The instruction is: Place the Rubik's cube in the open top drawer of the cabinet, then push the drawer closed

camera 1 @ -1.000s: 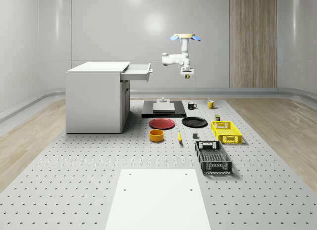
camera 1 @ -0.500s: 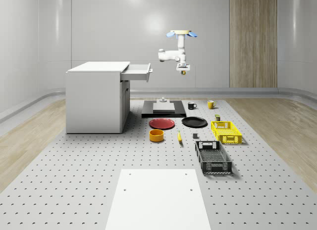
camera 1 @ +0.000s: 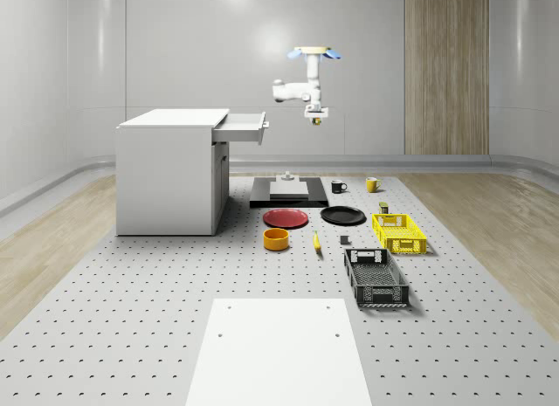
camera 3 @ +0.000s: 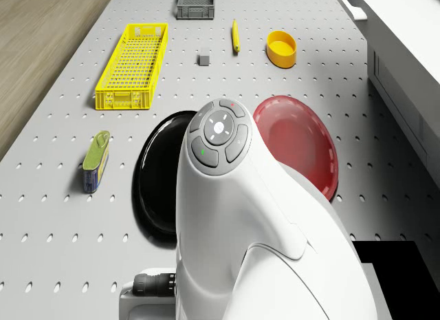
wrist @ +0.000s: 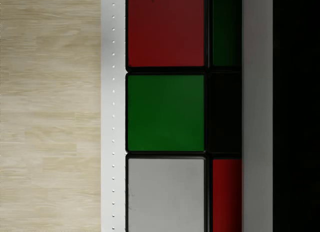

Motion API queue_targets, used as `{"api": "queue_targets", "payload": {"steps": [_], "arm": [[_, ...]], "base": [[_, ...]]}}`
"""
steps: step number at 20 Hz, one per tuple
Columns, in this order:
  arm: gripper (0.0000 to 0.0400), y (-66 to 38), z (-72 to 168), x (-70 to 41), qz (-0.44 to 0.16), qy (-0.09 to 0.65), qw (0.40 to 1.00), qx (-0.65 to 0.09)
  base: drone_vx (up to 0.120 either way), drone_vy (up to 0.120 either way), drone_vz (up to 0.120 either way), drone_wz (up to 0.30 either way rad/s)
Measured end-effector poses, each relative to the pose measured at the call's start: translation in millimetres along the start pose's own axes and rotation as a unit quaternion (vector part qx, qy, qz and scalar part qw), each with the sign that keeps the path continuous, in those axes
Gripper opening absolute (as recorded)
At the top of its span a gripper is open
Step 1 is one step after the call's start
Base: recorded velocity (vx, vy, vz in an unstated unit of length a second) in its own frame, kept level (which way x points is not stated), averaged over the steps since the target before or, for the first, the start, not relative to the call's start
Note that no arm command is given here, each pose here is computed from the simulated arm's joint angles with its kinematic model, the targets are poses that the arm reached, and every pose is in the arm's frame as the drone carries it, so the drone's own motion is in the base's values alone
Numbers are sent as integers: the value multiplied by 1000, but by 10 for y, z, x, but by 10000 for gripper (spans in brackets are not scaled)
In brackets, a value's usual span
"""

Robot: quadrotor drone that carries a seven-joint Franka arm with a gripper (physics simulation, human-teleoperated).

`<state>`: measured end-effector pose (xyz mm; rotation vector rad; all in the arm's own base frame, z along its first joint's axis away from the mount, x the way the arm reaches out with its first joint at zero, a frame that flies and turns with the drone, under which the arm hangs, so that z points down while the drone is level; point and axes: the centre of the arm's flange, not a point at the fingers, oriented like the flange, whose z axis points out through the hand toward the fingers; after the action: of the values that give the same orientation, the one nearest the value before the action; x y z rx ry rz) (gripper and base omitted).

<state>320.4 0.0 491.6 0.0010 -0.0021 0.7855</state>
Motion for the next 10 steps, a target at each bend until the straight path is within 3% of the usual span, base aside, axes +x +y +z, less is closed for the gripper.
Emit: {"api": "queue_targets", "payload": {"steps": [3, 10], "arm": [[325, 0, 0, 0, 0, 0, 1000, 0], [325, 0, 0, 0, 0, 0, 1000, 0]], "base": [[0, -120, 93, 0], [0, -120, 0, 0]]}}
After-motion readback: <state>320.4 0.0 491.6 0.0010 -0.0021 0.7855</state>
